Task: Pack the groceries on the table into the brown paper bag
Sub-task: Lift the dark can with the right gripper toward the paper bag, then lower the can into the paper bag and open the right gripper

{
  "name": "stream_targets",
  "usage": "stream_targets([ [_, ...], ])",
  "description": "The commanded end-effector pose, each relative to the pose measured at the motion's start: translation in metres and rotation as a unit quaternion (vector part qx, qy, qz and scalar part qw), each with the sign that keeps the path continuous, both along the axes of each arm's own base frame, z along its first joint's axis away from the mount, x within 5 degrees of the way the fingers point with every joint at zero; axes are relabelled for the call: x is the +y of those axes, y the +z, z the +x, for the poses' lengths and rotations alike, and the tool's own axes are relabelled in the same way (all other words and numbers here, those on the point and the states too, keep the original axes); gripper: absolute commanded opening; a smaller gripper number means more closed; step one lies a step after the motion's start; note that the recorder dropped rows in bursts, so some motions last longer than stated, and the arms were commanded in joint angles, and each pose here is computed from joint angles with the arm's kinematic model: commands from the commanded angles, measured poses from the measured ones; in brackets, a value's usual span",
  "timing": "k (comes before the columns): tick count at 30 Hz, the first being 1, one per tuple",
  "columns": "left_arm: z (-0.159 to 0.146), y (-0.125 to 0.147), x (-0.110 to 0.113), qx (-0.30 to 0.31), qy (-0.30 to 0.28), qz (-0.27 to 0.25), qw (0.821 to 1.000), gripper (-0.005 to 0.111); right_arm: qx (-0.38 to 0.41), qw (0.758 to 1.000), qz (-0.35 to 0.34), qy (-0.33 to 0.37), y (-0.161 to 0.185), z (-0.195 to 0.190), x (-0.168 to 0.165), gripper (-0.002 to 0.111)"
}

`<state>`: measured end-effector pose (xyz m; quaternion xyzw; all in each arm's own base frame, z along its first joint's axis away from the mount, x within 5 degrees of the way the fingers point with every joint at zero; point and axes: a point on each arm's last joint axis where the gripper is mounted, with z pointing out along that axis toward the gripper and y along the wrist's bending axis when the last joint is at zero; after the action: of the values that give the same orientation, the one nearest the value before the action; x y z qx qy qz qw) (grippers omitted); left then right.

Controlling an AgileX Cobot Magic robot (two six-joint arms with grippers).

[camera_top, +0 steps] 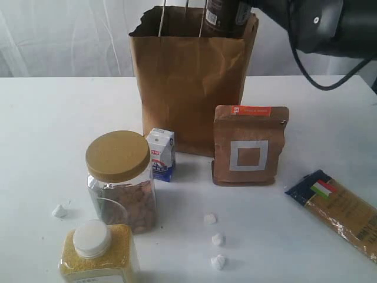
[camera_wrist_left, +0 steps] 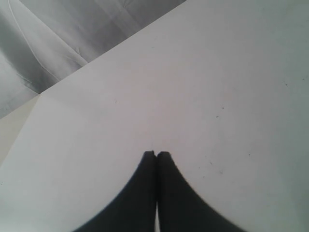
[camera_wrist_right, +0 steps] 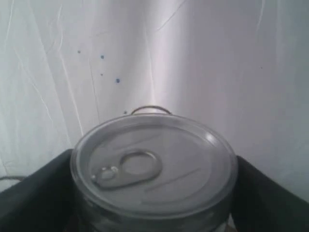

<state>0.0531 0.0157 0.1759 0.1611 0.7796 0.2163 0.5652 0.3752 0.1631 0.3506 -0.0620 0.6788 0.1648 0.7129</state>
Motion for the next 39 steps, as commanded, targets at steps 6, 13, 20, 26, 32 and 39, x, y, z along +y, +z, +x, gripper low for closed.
stream_targets([
  [6,0.000,-0.002,0.000,0.001,-0.002,-0.003,1.000,0.000,0.008,0.998,-0.060,-0.004,-0.019,0.013,0.003,0.050],
  [13,0.000,-0.002,0.000,0.001,-0.002,-0.003,1.000,0.000,0.022,0.995,-0.093,0.004,-0.023,0.012,0.004,0.051],
  [20,0.000,-0.002,0.000,0.001,-0.002,-0.003,1.000,0.000,0.024,0.996,-0.090,0.004,-0.024,0.012,0.004,0.051],
  [26,0.000,-0.002,0.000,0.001,-0.002,-0.003,1.000,0.000,0.050,0.994,-0.097,0.014,-0.029,0.011,0.005,0.055],
  [32,0.000,-0.002,0.000,0.001,-0.002,-0.003,1.000,0.000,0.063,0.993,-0.101,0.019,-0.031,0.011,0.006,0.069],
  [39,0.000,-0.002,0.000,0.001,-0.002,-0.003,1.000,0.000,0.068,0.992,-0.103,0.021,-0.032,0.011,0.006,0.084],
])
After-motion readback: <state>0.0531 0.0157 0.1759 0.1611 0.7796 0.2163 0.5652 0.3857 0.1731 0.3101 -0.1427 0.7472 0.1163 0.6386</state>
